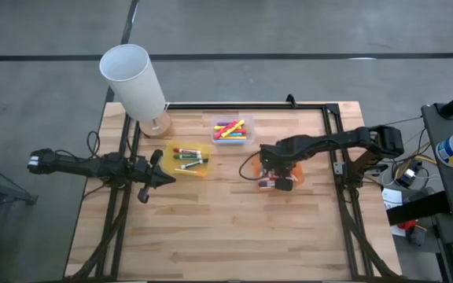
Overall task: Pick & Place Markers
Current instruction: Put the pink marker pen into the transparent yellow bin
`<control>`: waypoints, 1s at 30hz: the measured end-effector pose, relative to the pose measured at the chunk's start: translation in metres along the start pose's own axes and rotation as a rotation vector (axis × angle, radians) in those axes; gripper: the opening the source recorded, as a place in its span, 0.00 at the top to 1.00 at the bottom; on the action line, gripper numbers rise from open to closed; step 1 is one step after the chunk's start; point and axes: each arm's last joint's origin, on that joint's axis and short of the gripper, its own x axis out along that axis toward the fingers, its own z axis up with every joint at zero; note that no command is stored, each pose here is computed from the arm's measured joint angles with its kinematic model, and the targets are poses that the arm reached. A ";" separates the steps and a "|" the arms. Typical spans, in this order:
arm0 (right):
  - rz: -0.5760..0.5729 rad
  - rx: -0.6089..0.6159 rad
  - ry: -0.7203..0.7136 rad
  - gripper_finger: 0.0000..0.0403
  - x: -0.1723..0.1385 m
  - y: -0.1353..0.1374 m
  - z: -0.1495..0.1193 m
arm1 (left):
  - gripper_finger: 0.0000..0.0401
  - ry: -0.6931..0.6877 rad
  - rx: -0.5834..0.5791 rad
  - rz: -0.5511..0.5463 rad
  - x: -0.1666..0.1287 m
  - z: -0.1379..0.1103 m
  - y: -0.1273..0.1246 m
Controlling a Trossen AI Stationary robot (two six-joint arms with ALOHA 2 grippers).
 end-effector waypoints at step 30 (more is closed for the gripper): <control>0.004 -0.073 -0.980 0.86 -0.032 -0.016 0.203 | 1.00 0.011 -0.001 0.001 0.000 -0.001 0.000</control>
